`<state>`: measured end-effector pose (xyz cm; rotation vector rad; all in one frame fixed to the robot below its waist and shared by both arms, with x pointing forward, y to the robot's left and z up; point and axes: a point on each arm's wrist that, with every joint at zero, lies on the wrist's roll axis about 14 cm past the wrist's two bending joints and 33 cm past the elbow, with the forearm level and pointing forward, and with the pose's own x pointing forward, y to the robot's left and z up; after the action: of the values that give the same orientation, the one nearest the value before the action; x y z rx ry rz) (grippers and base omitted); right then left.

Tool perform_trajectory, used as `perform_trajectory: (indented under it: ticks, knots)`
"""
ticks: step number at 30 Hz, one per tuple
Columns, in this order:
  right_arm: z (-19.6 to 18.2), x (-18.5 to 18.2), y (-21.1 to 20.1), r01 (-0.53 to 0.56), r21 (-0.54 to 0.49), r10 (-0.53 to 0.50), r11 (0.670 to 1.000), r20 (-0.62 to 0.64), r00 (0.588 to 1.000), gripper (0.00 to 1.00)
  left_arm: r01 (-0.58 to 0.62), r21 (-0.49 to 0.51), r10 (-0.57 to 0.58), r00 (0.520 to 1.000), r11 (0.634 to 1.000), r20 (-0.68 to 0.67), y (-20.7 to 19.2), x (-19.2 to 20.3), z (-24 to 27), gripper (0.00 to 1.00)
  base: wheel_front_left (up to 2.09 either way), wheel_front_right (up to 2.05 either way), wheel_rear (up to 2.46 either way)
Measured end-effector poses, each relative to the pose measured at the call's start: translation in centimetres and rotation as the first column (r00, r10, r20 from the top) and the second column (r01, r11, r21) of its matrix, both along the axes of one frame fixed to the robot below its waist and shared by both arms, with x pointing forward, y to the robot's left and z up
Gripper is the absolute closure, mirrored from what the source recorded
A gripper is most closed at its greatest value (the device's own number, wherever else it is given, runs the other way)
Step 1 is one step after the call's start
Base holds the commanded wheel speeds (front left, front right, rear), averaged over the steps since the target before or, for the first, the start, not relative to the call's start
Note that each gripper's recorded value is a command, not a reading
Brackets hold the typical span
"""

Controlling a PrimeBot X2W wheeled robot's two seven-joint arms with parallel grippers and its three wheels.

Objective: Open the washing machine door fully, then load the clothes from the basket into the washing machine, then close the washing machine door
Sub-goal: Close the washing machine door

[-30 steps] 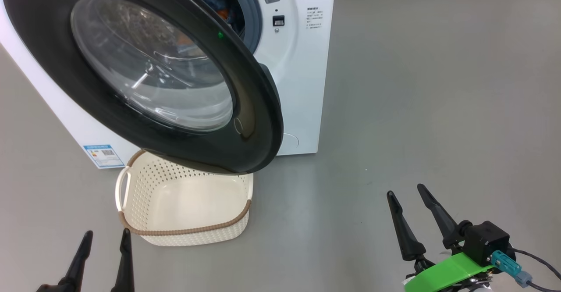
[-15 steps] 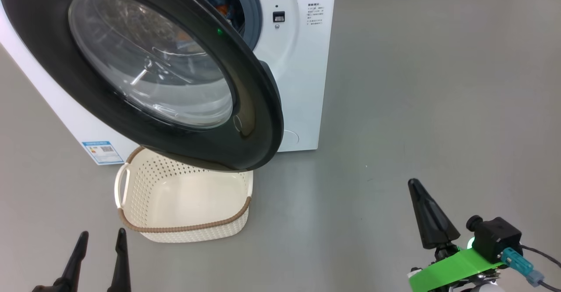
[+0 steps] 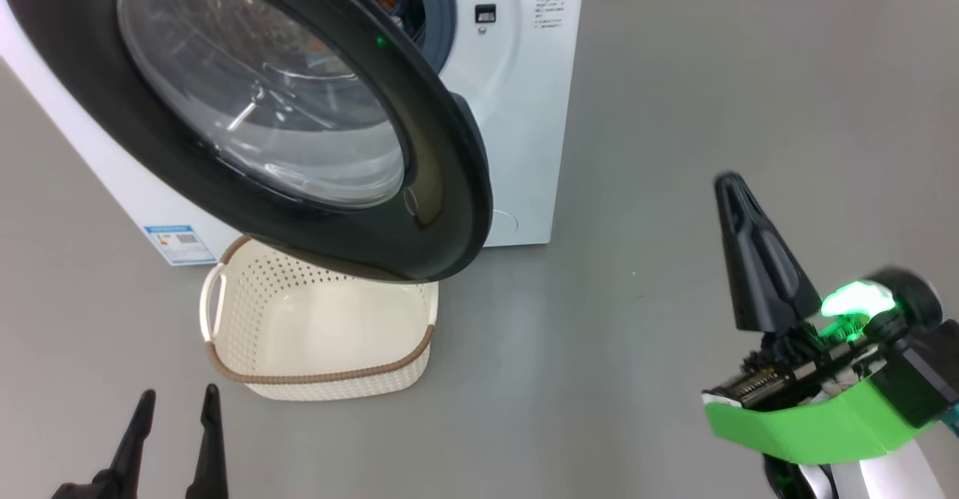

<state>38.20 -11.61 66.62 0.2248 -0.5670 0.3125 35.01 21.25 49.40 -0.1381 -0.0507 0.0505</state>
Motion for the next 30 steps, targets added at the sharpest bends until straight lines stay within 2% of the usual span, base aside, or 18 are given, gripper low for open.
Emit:
perform_trajectory:
  ticks: [5, 10, 13, 19, 20, 22, 26, 30]
  knots:
    - [3.6, -1.1, 3.8, -0.141, -0.029, 0.143, 0.99, 0.125, 0.982, 1.0, -0.004, -0.014, 0.004, 1.0, 1.0, 0.012, 0.0, 0.3, 0.3, 0.0, 0.0, 0.0, 0.0]
    - [4.2, -1.7, 7.5, -0.271, -0.07, 0.279, 0.96, 0.149, 0.949, 1.0, -0.011, -0.03, 0.011, 1.0, 0.999, 0.005, 0.1, -0.1, 0.1, 0.0, 0.0, 0.0, 0.0]
    - [3.7, -1.8, 9.7, -0.351, -0.097, 0.361, 0.931, 0.134, 0.923, 1.0, -0.014, -0.034, 0.014, 1.0, 0.999, 0.015, 0.1, 0.0, 0.4, 0.0, 0.0, 0.0, 0.0]
    - [0.5, -1.7, 14.5, -0.498, -0.161, 0.508, 0.852, 0.02, 0.861, 1.0, -0.025, -0.05, 0.027, 0.999, 0.998, 0.027, 0.2, 0.0, 0.8, 0.0, 0.0, 0.0, 0.0]
    - [-0.8, -1.4, 15.9, -0.537, -0.177, 0.541, 0.825, -0.028, 0.84, 1.0, -0.031, -0.061, 0.033, 0.999, 0.998, 0.033, 0.3, 0.2, 1.0, 0.0, 0.0, 0.0, 0.0]
    - [-2.1, -1.0, 17.1, -0.571, -0.186, 0.567, 0.8, -0.077, 0.82, 1.0, -0.031, -0.07, 0.034, 0.999, 0.997, 0.038, 0.3, 0.6, 1.2, 0.0, 0.0, 0.0, 0.0]
    - [-4.7, -0.1, 19.0, -0.626, -0.185, 0.607, 0.757, -0.156, 0.78, 1.0, -0.028, -0.078, 0.031, 0.999, 0.997, 0.039, 0.2, 1.4, 1.2, 0.0, 0.0, 0.0, 0.0]
    - [-7.4, 1.3, 20.0, -0.654, -0.181, 0.616, 0.734, -0.227, 0.754, 1.0, -0.039, -0.08, 0.042, 0.999, 0.996, 0.033, 0.5, 2.2, 1.0, 0.0, 0.0, 0.0, 0.0]
